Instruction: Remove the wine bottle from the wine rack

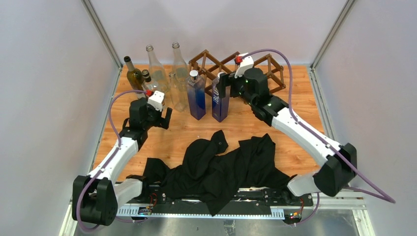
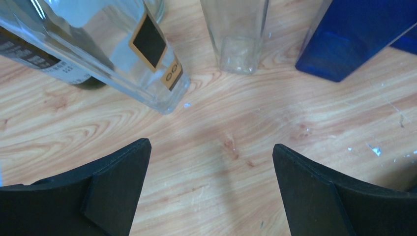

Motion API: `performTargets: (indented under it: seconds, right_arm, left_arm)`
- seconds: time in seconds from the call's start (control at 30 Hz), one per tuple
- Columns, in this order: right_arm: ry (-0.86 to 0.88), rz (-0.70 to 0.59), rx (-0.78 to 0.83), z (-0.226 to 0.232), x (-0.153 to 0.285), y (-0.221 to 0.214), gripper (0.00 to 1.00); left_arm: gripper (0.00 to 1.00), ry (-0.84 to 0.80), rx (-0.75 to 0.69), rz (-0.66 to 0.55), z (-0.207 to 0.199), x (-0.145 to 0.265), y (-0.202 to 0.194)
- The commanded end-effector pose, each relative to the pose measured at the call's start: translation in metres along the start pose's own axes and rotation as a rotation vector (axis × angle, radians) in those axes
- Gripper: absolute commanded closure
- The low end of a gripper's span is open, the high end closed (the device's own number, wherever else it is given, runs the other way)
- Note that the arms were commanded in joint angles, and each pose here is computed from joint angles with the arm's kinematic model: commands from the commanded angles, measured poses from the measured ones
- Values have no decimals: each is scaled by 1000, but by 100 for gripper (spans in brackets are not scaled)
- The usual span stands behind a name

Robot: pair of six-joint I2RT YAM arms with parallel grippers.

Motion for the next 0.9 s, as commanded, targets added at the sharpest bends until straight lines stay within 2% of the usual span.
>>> performTargets:
  seconds: [0.0,0.13,0.27,0.4,0.53,0.6,0.63,0.77,0.87]
  right_arm:
    - [-58,-23,-35,-15,44,18,5]
    - [-133,-37,-78,-29,90,12,3]
    - [-290,29,-159,-47,128,-33,2]
    - [-661,139,-206,-89,159,-92,2]
    - [-1015,165,-126,-126,190,-134,1]
    - [-1148,163,-109,-138,200,-145,1]
    - [-1188,182,-96,-142,202,-154,1]
    - [-1292,278,-107,-160,202,-194,2]
    - [-1348,293,-123,-172,196,-221,4]
  left_arm:
    - [0,13,4,-95,5,-5,12]
    - [0,28,2,-133,10,-9,8]
    - [0,-6,-6,-130,8,-18,-4]
    - [0,8,-32,-194,12,-28,-6]
    - [0,7,-31,-259,13,-34,-8]
    - [0,10,-18,-304,14,-36,-8]
    - [0,17,-15,-289,15,-39,-16]
    - [0,54,29,-316,25,-40,-24]
    - [0,71,49,-399,29,-31,-28]
Point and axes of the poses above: each gripper's point midway between its finger pads, its own x axis back along the fingers, its own z axis along the line the jaws close on, y = z × x, the point moved 5 cm from there along x, back along the fingers, and after that the axes turned 14 degrees about x, right-handed, at the moved point
